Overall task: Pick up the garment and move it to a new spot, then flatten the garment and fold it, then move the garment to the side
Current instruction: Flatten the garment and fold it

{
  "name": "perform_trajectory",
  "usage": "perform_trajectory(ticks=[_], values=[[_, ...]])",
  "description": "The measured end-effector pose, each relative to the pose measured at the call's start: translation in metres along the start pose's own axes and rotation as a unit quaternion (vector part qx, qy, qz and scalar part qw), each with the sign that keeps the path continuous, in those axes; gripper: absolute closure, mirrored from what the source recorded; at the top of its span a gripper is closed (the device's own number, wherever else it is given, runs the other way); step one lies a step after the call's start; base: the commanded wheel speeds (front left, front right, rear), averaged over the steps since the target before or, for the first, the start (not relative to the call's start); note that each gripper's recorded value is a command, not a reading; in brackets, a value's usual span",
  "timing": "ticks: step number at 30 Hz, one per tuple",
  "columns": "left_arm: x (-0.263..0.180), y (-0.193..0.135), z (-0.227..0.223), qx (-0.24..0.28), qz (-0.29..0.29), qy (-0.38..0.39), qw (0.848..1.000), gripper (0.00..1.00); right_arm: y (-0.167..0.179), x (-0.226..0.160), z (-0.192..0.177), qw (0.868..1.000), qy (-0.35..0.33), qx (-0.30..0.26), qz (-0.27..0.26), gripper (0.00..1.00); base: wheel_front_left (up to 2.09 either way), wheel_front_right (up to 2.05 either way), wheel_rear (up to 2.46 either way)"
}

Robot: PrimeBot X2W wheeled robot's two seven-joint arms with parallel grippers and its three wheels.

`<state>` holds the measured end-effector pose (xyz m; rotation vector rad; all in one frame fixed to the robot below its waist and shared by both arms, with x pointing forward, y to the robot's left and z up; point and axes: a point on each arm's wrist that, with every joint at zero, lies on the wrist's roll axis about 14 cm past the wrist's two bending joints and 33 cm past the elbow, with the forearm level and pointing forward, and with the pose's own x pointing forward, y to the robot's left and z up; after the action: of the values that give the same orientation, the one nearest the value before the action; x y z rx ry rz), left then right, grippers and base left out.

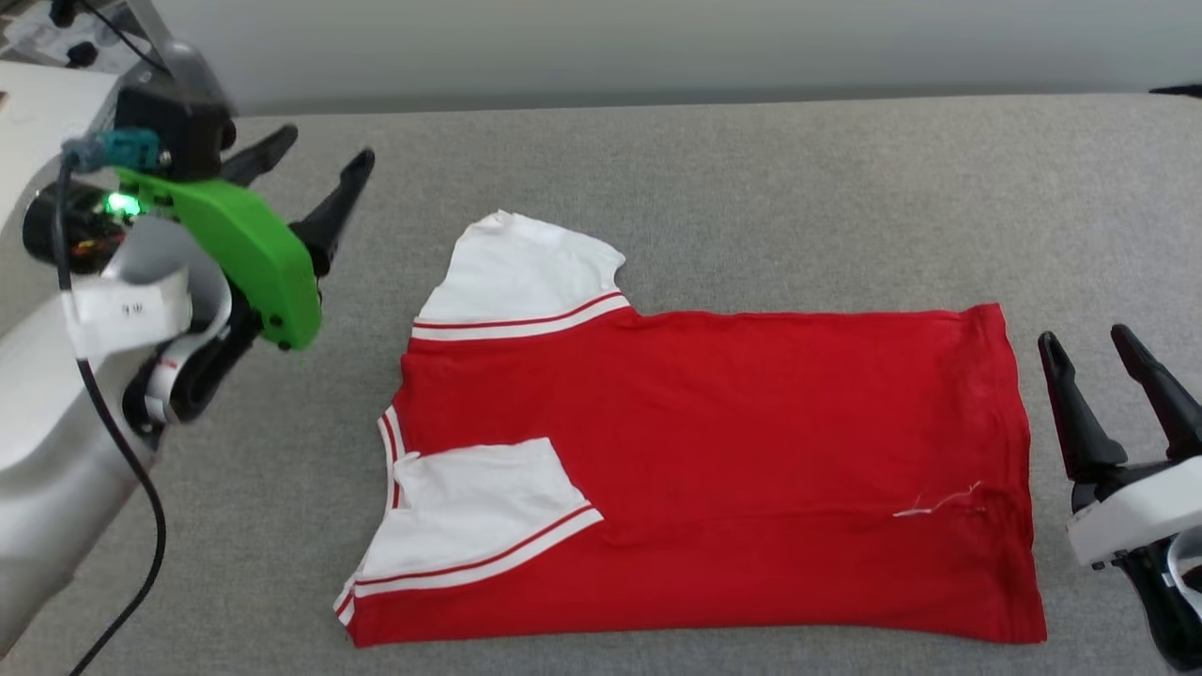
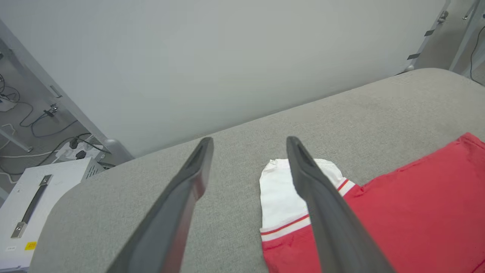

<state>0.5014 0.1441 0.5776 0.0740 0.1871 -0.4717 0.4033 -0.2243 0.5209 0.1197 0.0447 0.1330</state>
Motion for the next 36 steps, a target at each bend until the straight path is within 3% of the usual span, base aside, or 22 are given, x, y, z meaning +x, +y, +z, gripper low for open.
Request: perform_trajectory(ticks=[3, 7, 14, 28, 29, 30, 31, 36], values=[[0.03, -0.001, 0.009, -0.012, -0.018, 0.005, 1.0, 0.0, 0.003, 0.008, 0.0, 1.0, -0.006, -0.003, 0.0, 0.0, 0.0, 0.0, 0.0], [0.068, -0.001, -0.005, -0.009, -0.035, 0.066, 0.997, 0.0, 0.004, 0.018, -0.005, 1.0, -0.002, -0.01, 0.001, 0.0, 0.0, 0.0, 0.0], [0.108, -0.01, -0.087, -0.024, -0.075, 0.282, 0.956, 0.0, -0.004, 0.037, -0.016, 1.0, 0.01, -0.018, -0.006, 0.0, 0.0, 0.0, 0.0], [0.133, -0.022, -0.188, 0.005, -0.1, 0.427, 0.899, 0.0, -0.028, 0.046, -0.056, 0.998, 0.054, -0.015, -0.037, 0.0, 0.0, 0.0, 0.0], [0.134, -0.022, -0.188, 0.007, -0.101, 0.432, 0.896, 0.4, -0.03, 0.045, -0.057, 0.998, 0.056, -0.015, -0.04, 0.0, 0.0, 0.0, 0.0], [0.135, -0.022, -0.188, 0.007, -0.103, 0.431, 0.896, 0.91, -0.032, 0.044, -0.058, 0.997, 0.058, -0.015, -0.043, 0.0, 0.0, 0.0, 0.0], [0.135, -0.023, -0.187, 0.005, -0.105, 0.43, 0.897, 1.0, -0.034, 0.043, -0.058, 0.997, 0.057, -0.015, -0.046, 0.0, 0.0, 0.0, 0.0], [0.134, -0.03, -0.176, 0.017, -0.115, 0.401, 0.908, 1.0, -0.041, 0.044, -0.046, 0.998, 0.043, -0.024, -0.049, 0.0, 0.0, 0.0, 0.0]])
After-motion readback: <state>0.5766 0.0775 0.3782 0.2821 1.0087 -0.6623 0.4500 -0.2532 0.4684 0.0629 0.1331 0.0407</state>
